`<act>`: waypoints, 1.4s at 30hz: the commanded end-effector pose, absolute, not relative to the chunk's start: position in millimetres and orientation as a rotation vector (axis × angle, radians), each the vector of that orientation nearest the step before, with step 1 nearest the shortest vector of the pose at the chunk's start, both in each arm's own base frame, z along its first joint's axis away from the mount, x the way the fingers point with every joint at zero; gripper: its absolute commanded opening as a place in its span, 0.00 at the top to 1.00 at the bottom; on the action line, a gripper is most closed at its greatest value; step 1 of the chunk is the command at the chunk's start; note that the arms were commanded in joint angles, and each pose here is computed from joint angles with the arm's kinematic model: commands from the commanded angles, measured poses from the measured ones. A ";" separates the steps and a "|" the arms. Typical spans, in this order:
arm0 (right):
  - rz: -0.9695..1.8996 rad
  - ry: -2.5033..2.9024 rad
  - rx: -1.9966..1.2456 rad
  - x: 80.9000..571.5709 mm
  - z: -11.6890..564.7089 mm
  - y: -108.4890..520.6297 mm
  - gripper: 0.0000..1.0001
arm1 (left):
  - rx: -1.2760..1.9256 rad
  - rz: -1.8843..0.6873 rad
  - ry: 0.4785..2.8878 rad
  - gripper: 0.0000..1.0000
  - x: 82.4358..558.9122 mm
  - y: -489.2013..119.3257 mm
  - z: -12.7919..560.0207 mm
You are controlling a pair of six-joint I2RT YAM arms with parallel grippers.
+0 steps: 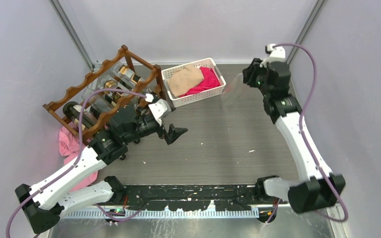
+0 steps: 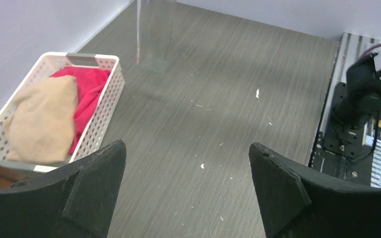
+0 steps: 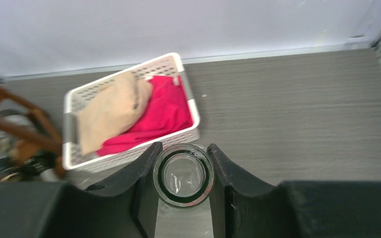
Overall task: Put the wine bottle on the wine rack
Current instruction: Pick up the wine bottle from the center of the board.
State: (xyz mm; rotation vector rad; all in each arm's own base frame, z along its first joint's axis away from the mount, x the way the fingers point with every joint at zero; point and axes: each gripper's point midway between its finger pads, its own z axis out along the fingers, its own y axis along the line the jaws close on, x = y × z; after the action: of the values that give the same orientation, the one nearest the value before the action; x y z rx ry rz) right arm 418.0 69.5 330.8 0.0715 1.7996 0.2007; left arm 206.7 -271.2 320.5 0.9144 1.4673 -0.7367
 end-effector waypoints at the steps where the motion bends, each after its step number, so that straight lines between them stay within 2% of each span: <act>1: 0.500 1.700 0.119 364.3 361.9 96.8 0.99 | 0.981 -0.784 1.234 0.07 188.5 -284.9 350.0; 7: 0.690 1.708 0.088 294.2 345.0 112.4 0.99 | 1.086 -0.814 1.096 0.07 171.5 -301.6 336.1; 17: 0.990 1.729 0.041 242.5 304.2 144.3 0.99 | 1.257 -0.876 1.000 0.07 149.6 -324.9 301.6; 29: 1.163 1.679 0.056 234.5 289.6 156.9 0.99 | 1.324 -0.903 1.160 0.06 158.8 -347.0 250.4; 42: 1.272 1.633 0.138 237.6 279.2 157.9 0.99 | 1.291 -0.639 1.450 0.04 200.9 -341.7 202.8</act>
State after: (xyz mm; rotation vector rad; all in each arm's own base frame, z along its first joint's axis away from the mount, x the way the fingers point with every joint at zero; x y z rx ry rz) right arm 239.9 154.0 230.3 0.1922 1.8121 1.1818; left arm 181.0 -339.3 179.0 1.3470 1.4700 -0.7316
